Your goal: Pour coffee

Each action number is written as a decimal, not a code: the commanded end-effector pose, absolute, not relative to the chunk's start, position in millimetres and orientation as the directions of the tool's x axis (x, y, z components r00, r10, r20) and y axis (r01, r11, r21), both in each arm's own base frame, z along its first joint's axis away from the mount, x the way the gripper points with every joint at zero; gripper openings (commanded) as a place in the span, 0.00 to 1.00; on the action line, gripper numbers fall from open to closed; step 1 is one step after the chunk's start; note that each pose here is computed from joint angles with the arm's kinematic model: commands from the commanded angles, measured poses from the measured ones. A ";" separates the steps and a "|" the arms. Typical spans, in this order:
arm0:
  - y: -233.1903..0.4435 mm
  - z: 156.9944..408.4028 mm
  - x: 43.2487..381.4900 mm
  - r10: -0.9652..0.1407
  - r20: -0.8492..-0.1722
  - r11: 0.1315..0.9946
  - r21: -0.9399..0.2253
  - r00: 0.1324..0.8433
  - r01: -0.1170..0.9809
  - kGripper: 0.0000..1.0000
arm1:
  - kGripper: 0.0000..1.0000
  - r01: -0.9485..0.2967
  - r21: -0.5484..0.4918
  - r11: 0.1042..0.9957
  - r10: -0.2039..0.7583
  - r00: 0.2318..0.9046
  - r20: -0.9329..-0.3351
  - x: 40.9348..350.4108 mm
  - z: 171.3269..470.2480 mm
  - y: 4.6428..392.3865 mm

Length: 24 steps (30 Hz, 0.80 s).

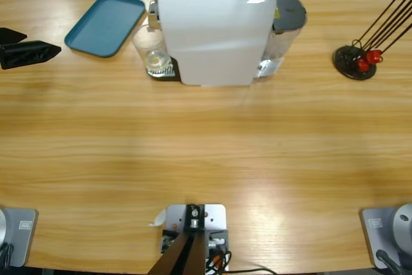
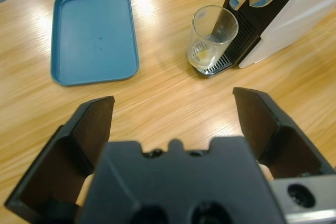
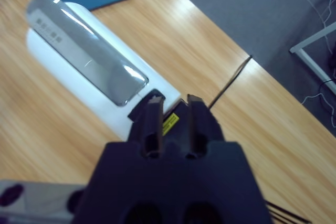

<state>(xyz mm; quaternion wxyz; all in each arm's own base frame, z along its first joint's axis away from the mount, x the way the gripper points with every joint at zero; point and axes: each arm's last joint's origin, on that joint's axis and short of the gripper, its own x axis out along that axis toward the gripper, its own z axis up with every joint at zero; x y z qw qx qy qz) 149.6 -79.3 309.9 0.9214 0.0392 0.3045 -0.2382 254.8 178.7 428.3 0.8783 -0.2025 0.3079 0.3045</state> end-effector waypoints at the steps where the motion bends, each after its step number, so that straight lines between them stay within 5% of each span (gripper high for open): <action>1: -84.3 292.5 150.3 -0.407 -0.633 0.873 -0.057 0.658 0.485 0.98 | 0.99 -0.638 -0.087 0.765 0.402 0.578 -0.710 186.3 395.8 135.8; 9: -89.9 284.6 156.9 -0.406 -0.663 0.867 -0.061 0.630 0.494 1.00 | 1.00 -0.673 0.048 0.738 0.463 0.454 -0.761 151.3 338.3 120.9; 16: -97.4 276.2 160.5 -0.422 -0.677 0.851 -0.066 0.603 0.521 1.00 | 0.99 -0.712 0.013 0.702 0.550 0.531 -0.644 118.9 306.7 103.3; 24: -101.4 272.0 159.8 -0.434 -0.682 0.839 -0.068 0.589 0.540 1.00 | 1.00 -0.711 0.036 0.702 0.540 0.498 -0.679 114.1 284.8 100.3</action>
